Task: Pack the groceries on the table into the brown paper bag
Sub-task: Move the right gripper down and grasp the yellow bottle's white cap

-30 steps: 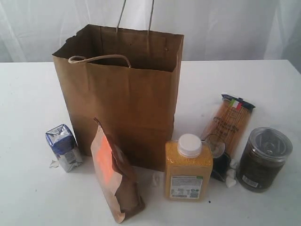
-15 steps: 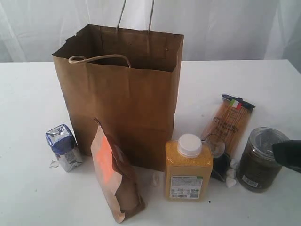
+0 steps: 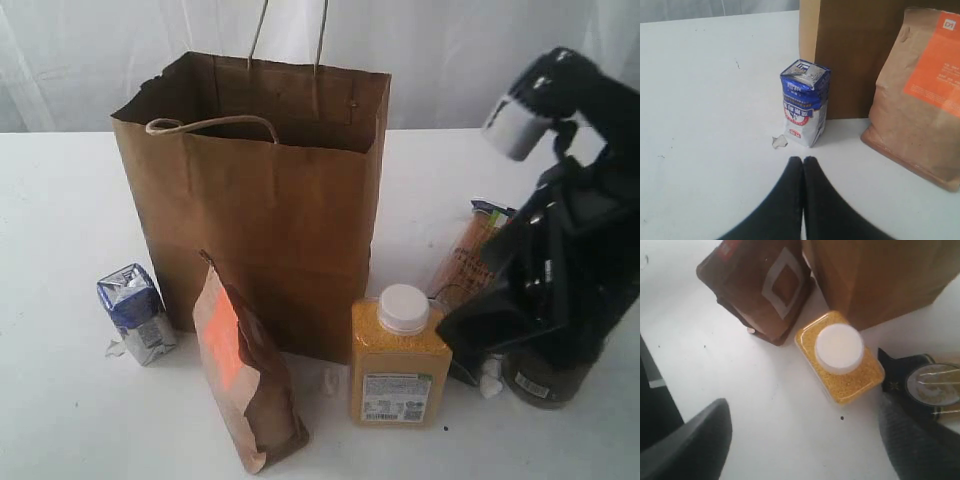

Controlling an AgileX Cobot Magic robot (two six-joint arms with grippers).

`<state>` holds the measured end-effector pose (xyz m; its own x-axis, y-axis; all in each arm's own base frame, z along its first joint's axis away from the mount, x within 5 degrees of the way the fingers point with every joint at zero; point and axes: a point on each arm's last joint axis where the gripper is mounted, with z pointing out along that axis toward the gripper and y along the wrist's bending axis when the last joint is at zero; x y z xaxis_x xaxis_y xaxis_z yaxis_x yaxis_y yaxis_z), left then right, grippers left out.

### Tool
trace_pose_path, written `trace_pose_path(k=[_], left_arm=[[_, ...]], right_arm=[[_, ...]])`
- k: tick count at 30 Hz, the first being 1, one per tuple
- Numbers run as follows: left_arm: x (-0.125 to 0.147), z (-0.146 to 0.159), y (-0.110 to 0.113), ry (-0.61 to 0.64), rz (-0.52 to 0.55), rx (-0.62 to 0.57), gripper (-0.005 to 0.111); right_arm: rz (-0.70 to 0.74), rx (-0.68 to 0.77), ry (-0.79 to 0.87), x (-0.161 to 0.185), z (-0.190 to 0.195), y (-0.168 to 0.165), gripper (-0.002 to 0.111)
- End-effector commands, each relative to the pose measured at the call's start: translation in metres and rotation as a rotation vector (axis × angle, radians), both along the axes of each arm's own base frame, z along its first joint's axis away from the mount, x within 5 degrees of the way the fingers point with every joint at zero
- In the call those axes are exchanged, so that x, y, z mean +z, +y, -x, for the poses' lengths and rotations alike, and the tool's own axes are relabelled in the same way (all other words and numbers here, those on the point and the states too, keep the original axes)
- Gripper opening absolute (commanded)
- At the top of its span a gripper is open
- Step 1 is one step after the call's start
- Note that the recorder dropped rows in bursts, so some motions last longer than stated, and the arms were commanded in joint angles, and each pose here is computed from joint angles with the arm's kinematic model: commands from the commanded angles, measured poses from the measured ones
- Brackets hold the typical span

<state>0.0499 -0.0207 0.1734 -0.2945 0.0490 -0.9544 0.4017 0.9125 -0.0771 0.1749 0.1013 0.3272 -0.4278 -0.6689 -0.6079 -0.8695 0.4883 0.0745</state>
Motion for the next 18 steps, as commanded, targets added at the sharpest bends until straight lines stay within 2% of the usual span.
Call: trace_pose_path(k=[1,7,18], left_arm=[[-0.004,0.001,0.001,0.032,-0.006,0.007,0.001],[-0.004,0.001,0.001,0.032,-0.006,0.007,0.001],[-0.004,0.001,0.001,0.032,-0.006,0.007,0.001]], right_arm=[[0.085,0.086,-0.032,-0.014,-0.013,0.012,0.076],[0.249,0.157,-0.04,-0.041,-0.031,0.022,0.076],[0.271,0.175,-0.058,-0.071,-0.058,0.037,0.076]])
